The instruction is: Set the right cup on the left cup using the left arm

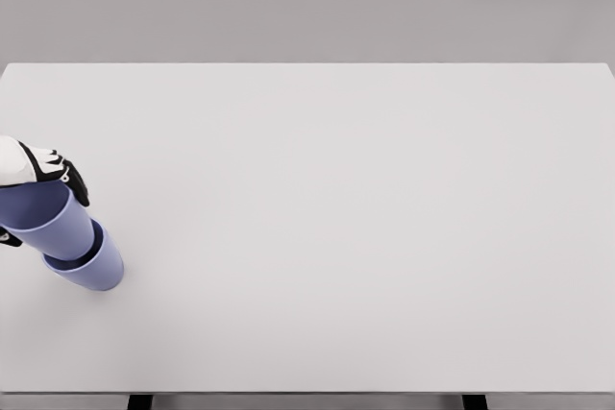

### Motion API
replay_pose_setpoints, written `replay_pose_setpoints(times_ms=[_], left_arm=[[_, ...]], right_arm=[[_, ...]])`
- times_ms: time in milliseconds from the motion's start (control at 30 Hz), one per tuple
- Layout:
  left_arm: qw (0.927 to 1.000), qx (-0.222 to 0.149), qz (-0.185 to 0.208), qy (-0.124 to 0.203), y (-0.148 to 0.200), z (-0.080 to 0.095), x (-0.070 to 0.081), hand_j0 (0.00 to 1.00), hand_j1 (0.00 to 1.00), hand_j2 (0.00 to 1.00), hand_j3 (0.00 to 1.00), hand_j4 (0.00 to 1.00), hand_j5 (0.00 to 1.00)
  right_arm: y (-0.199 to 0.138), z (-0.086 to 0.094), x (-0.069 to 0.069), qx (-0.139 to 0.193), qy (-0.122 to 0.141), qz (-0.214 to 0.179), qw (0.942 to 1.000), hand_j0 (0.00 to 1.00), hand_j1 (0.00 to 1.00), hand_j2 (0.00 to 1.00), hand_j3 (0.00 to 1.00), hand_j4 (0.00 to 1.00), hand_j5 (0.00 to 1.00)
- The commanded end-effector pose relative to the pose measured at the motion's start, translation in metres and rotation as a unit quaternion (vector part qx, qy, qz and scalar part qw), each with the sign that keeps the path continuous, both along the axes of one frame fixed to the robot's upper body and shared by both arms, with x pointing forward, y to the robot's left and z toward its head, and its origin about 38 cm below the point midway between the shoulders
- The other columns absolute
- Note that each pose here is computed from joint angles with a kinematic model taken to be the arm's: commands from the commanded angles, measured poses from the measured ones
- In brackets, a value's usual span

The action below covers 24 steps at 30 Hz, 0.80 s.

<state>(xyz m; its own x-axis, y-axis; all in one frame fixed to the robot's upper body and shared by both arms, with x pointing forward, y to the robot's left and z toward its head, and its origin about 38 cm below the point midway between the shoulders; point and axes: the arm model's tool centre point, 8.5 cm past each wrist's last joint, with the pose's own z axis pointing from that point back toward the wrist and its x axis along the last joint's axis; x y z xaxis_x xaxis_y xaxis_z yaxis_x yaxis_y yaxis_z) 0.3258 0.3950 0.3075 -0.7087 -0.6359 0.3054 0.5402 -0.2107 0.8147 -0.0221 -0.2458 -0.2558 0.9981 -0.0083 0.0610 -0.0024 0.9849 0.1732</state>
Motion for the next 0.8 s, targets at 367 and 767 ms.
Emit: replay_pose_setpoints(times_ms=[367,767], left_arm=[[1.0,-0.005,-0.002,0.002,-0.0029,-0.0035,0.0015,0.5,0.5,0.5,0.5,0.5,0.5],[1.0,-0.002,0.002,0.001,0.0001,-0.0045,0.0033,0.57,0.57,0.57,0.57,0.57,0.57]], right_arm=[[0.0,0.0,0.0,0.0,0.0,0.0,1.0,1.0,1.0,1.0,1.0,1.0,1.0],[0.0,0.0,0.0,0.0,0.0,0.0,1.0,1.0,1.0,1.0,1.0,1.0,1.0]])
